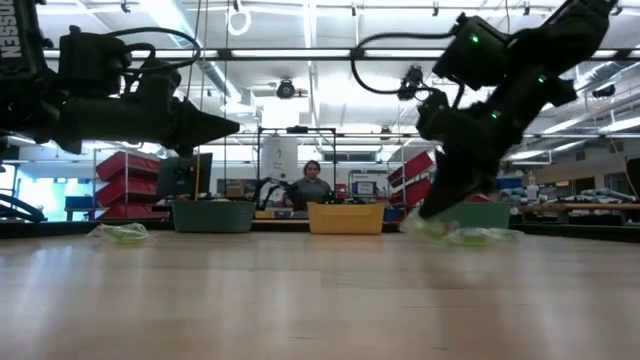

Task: Sort candy
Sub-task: Put the green gummy into the yellow bin

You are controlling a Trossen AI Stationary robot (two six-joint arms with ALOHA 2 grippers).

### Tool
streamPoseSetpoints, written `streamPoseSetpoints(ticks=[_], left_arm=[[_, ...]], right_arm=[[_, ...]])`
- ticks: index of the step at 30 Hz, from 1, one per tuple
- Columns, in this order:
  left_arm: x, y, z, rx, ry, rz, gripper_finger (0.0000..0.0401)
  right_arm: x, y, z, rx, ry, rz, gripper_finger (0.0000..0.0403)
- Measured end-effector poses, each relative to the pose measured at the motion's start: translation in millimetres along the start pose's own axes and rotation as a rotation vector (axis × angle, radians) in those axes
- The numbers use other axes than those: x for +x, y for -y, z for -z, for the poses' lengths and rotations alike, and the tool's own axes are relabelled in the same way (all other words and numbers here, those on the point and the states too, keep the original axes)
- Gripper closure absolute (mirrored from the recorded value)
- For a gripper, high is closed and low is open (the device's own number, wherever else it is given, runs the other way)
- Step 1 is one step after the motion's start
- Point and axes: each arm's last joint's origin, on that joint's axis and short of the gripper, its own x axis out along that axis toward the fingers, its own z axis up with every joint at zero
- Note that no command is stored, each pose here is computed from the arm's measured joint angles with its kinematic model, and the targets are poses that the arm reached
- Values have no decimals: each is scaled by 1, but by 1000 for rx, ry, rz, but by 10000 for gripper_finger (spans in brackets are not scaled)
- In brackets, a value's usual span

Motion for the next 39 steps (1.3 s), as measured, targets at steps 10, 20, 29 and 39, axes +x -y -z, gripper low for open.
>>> streamPoseSetpoints(ticks=[10,20,29,39], left_arm=[[0,0,0,0,0,-7,401],[0,0,0,19,-2,-9,401],[0,-1,0,29,-2,-36,401],[0,-1,0,33,-3,-37,401]], right_arm=[[-14,21,-85,55,253,107,403],[13,98,-157,248,384,210,403],[64,134,-187,373,349,248,403],[86,144,-178,410,267,277,390]])
